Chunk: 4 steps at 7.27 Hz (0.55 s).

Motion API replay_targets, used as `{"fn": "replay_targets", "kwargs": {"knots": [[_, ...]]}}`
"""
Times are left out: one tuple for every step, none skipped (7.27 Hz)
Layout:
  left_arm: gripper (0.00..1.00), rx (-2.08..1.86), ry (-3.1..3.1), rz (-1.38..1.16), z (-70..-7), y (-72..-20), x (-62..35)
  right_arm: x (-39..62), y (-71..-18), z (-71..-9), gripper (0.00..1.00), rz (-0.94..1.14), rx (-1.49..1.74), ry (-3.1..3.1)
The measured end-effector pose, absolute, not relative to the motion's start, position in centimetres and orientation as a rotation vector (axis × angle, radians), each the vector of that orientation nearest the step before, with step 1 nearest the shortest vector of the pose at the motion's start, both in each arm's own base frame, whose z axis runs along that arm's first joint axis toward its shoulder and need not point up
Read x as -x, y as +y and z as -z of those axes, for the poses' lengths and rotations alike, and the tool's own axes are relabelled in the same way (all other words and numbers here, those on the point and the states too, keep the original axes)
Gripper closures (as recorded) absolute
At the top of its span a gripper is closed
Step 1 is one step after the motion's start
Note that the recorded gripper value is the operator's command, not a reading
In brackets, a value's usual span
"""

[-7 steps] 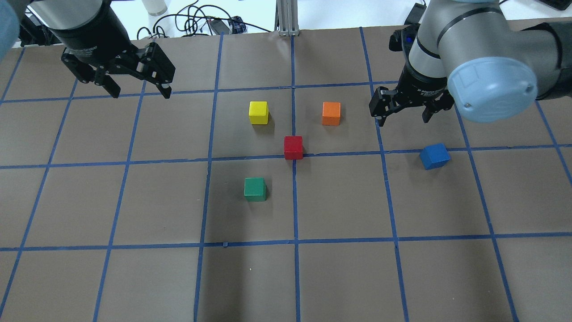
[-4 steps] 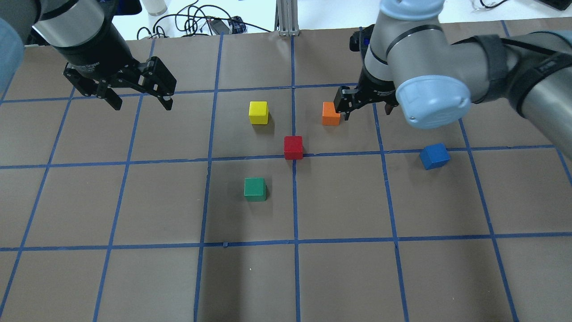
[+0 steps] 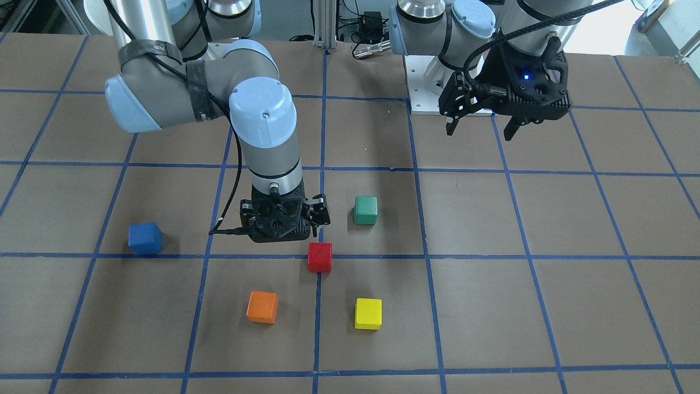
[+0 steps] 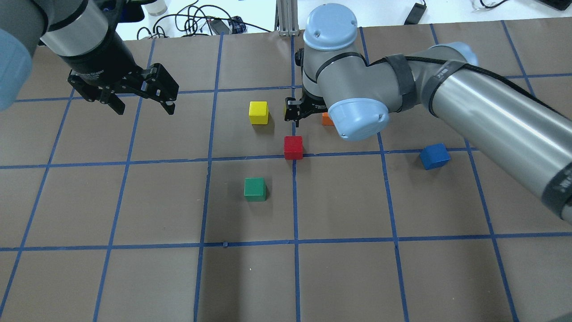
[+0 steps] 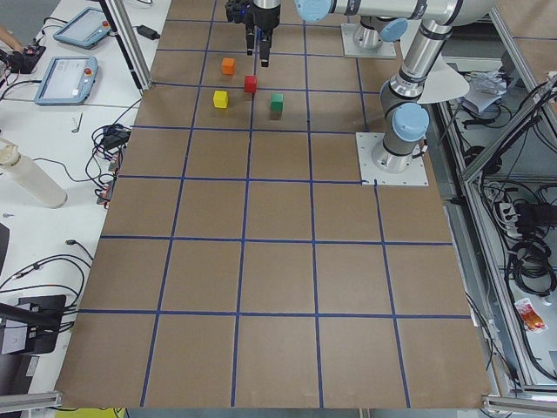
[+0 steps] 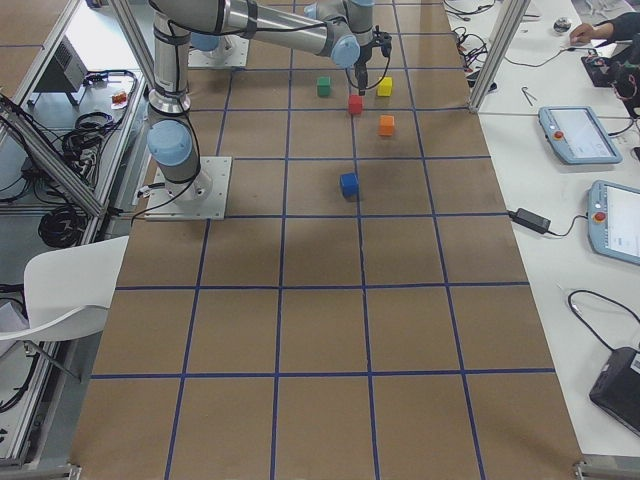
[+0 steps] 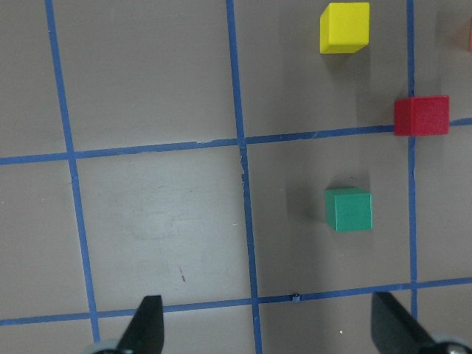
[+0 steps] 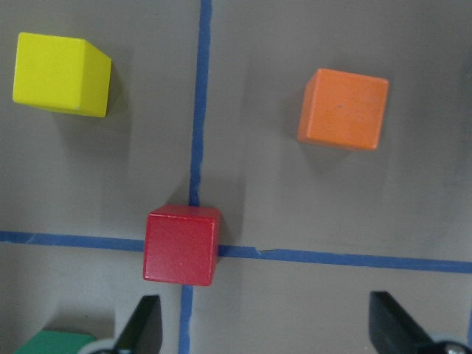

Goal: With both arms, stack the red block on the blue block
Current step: 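Lower the right gripper around the red cube and close it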

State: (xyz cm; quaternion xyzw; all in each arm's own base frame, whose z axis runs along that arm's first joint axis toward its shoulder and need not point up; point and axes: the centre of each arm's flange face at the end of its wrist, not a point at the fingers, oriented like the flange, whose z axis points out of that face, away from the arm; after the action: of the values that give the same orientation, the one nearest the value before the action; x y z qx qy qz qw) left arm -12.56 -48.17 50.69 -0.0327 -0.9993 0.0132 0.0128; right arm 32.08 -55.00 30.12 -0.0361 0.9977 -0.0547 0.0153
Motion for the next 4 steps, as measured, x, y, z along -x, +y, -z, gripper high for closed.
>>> {"fn": "replay_targets", "kwargs": {"knots": [[0.00,0.102,-3.113,-0.045,-50.7,-48.2,12.6,-33.5,-55.1,-28.1,0.00,0.149,0.109,3.095],[0.00,0.102,-3.113,-0.047,-50.7,-48.2,12.6,-34.3,-55.3,-26.2,0.00,0.123,0.108,3.082],[0.00,0.102,-3.111,-0.050,-50.7,-48.2,12.6,-34.8,-55.5,-24.4,0.00,0.098,0.108,3.075],[0.00,0.101,-3.109,-0.054,-50.8,-48.2,12.6,-35.0,-55.7,-22.6,0.00,0.061,0.110,3.076]]}}
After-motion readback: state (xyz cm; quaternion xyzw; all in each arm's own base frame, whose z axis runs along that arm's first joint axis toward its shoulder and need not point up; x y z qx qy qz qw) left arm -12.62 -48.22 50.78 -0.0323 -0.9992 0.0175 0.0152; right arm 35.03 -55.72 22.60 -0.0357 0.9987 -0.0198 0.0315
